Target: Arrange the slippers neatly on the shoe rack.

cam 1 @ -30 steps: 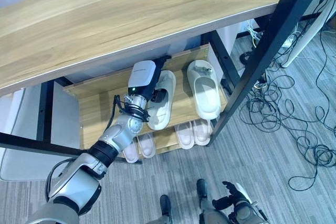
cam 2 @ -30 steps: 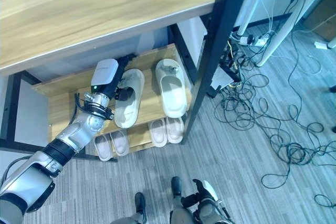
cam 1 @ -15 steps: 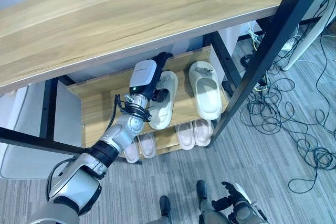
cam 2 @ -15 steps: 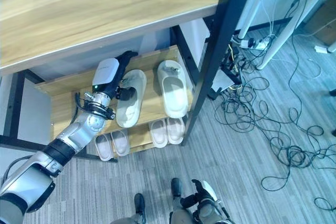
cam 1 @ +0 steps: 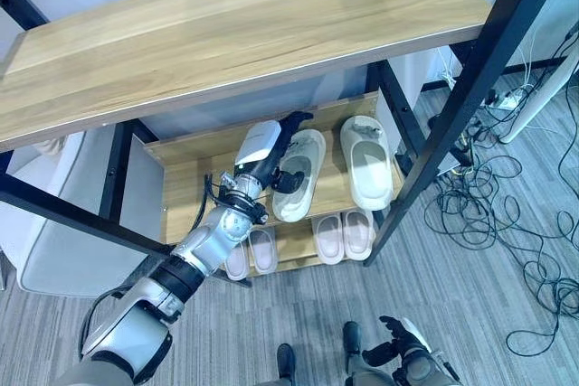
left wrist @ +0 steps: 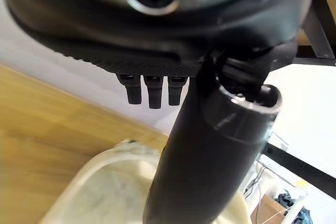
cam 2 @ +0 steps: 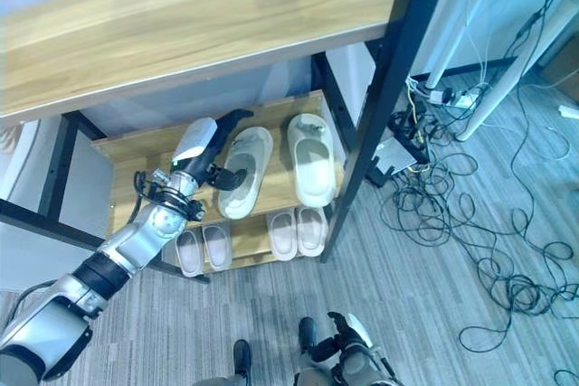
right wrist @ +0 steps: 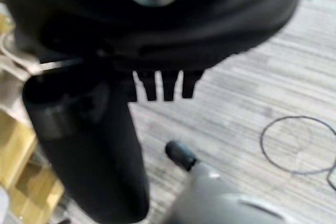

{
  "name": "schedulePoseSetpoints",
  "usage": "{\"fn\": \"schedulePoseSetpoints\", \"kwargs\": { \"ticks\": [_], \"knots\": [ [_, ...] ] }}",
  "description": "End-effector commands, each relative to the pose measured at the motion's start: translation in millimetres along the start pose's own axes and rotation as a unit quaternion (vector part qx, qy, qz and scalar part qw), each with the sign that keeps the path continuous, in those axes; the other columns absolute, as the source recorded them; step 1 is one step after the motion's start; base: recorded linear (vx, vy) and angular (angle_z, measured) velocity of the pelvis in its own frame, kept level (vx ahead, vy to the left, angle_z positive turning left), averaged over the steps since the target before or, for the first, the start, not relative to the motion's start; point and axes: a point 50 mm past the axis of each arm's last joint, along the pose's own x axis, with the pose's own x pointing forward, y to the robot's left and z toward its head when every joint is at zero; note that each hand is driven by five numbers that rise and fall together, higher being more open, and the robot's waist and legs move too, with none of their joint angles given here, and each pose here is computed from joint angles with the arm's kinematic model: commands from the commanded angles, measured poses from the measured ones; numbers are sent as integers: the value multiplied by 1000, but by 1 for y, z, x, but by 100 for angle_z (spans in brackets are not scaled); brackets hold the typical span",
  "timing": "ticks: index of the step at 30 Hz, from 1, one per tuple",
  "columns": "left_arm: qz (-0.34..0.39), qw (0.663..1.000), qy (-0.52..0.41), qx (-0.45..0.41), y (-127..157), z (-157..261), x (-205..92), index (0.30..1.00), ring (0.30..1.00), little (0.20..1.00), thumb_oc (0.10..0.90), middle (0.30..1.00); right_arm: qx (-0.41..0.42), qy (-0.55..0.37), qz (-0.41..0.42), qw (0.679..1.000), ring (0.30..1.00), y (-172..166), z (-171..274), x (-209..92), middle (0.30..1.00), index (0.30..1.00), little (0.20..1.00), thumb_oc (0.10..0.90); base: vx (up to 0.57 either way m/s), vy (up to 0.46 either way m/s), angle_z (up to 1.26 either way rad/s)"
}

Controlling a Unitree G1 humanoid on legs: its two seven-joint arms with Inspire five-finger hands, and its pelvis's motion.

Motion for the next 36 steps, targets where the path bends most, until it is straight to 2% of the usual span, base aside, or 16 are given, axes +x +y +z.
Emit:
{"fn": "schedulePoseSetpoints", "kwargs": {
  "ticks": [1,5,6,7,8,9,11,15,22,36],
  "knots": [
    [85,994,-48,-42,37,16,14,900,900,900,800,900,12,1,29,999,900,24,-3,-7,900,900,900,800,-22,-5,11],
    [102,989,-8,-106,30,1,0,900,900,900,800,900,17,5,31,999,900,26,-5,-8,900,900,900,800,-18,-5,3],
    [108,977,27,-179,21,-10,-14,900,900,900,800,900,20,10,29,999,900,25,-5,-7,900,900,900,800,-38,-11,7],
    [108,977,28,-180,21,-10,-14,900,900,900,800,900,19,11,30,999,900,25,-6,-7,900,900,900,800,-56,-14,7],
    [114,953,59,-274,9,-19,-27,900,900,900,800,900,24,15,28,999,900,24,-6,-7,900,900,900,800,0,0,0],
    [114,953,60,-275,9,-19,-28,900,900,900,800,900,23,15,28,999,900,24,-6,-7,900,900,900,800,-47,-15,4],
    [107,916,101,-373,-8,-31,-49,900,900,900,800,900,33,17,22,999,900,19,-4,-5,900,900,900,800,-23,-14,7],
    [98,898,125,-411,-19,-36,-58,900,900,900,800,900,36,21,23,999,900,19,-7,-5,900,900,900,800,8,-12,15],
    [63,885,144,-439,-37,-36,-66,900,900,900,800,900,30,32,30,999,900,22,-11,-7,900,900,900,800,3,-2,1],
    [13,893,122,-434,-54,-14,-53,900,900,900,800,900,28,37,30,998,900,28,-14,-9,900,900,900,800,2,-1,1]
  ]
}}
